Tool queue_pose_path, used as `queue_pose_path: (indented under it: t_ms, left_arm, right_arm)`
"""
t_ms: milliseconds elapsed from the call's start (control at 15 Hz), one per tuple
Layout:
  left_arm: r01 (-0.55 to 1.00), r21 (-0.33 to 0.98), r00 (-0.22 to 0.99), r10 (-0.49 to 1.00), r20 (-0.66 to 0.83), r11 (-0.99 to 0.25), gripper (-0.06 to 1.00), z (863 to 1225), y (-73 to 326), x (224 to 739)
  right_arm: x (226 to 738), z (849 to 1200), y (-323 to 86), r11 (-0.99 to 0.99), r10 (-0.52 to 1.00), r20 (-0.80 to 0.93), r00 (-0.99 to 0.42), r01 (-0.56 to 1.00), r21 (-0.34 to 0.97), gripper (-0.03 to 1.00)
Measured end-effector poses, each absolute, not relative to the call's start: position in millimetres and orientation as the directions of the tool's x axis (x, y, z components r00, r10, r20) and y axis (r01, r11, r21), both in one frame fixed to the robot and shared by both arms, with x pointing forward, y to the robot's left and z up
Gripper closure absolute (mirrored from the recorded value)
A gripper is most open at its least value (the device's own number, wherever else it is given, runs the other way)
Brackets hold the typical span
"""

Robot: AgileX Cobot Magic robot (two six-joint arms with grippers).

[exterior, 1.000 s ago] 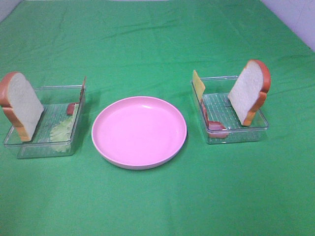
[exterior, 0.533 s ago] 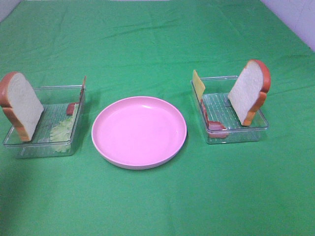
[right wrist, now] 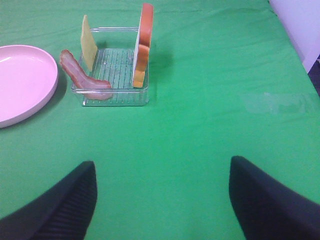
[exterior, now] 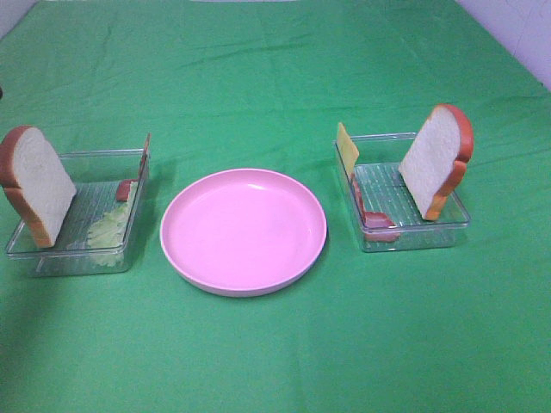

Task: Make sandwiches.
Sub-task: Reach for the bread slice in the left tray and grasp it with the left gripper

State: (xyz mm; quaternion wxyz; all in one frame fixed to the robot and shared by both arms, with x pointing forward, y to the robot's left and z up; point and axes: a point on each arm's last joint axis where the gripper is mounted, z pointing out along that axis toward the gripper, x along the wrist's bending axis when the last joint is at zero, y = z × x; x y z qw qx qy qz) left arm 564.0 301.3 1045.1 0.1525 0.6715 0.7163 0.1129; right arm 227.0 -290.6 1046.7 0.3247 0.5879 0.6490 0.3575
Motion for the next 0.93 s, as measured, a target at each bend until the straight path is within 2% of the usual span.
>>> queue_pose_path:
  t_ms: [133,200,400,733,933]
  left_arm:
    - [0.939,0.339,-0.035,0.997,-0.066,0.056,0.22,1028.8,301.0,590.3]
    - [0.944,0.325,-0.033,0.996,-0.086,0.06,0.22,1008.2,299.5,610.3]
    - [0.946,0.322,-0.007,0.993,-0.116,0.044,0.22,988.8,296.2,621.2]
    - [0.925,0.377,0.008,0.991,-0.134,0.044,0.23,980.5,294.5,631.1]
    - [0.916,0.398,0.009,0.991,-0.13,0.044,0.32,981.3,294.8,633.0]
  right_arm:
    - [227.0,1046.7,-290.6,0.053,0.995,-0.001,-0.098,0.531,0.846,0.27]
    - [227.0,1046.7,-290.6,0.053,0.995,-0.001,-0.098,0.531,0.846,0.27]
    - [227.0,1046.7,-290.6,0.053,0.995,-0.001,-0.098,0.531,0.846,0.27]
    - [227.0,1046.7,-290.6,0.053,0.995,-0.001,-0.098,0.531,0.846,0.27]
    - [227.0,1046.7,-290.6,0.053,0.995,-0.001,-0.098,0.531,0.846,0.27]
